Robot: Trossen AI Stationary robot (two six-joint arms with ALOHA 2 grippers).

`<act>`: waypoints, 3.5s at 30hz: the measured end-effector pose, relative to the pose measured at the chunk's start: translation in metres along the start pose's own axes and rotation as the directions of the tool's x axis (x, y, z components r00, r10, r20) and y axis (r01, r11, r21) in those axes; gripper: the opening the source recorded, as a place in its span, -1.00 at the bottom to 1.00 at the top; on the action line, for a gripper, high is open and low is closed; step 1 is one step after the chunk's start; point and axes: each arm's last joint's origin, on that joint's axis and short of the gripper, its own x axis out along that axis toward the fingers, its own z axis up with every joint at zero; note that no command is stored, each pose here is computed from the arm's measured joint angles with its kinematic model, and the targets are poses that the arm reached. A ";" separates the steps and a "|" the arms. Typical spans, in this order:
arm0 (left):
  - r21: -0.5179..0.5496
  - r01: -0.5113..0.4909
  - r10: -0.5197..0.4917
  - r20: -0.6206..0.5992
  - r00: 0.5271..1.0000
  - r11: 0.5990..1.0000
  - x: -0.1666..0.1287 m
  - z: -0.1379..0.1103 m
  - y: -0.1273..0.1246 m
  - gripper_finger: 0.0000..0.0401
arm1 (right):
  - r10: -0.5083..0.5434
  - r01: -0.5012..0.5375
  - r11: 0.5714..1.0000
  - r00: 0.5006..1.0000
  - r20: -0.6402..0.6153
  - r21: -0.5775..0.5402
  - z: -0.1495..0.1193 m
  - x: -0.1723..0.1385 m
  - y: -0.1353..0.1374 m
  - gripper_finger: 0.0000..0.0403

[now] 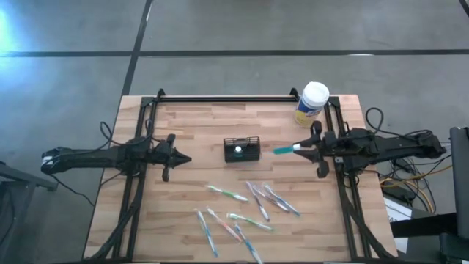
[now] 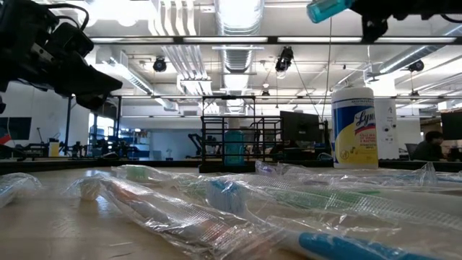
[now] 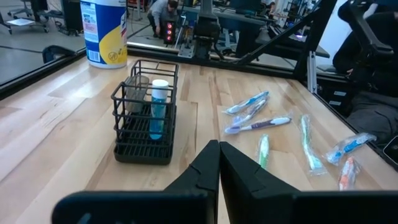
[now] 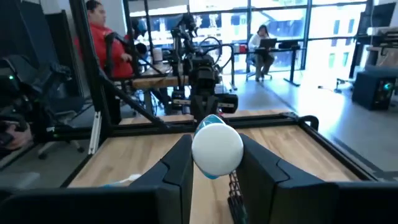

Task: Pick & Place toothbrushing station
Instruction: Put the blue mouthwash bottle into the black organizer

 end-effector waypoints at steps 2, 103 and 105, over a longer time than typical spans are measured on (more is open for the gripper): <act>-0.002 -0.001 0.001 -0.007 1.000 1.000 0.000 -0.002 0.000 -0.93 | 0.000 0.000 1.000 1.000 0.009 0.005 -0.007 -0.005 -0.001 -0.58; 0.005 -0.058 0.058 -0.045 0.997 0.998 0.001 -0.012 0.003 -0.93 | -0.154 -0.108 0.963 0.527 -0.836 -0.246 0.027 0.231 -0.042 -0.58; 0.005 -0.057 0.057 -0.043 0.997 0.998 0.001 -0.012 0.003 -0.93 | -0.158 -0.118 0.960 0.521 -0.839 -0.254 0.027 0.232 -0.045 -0.58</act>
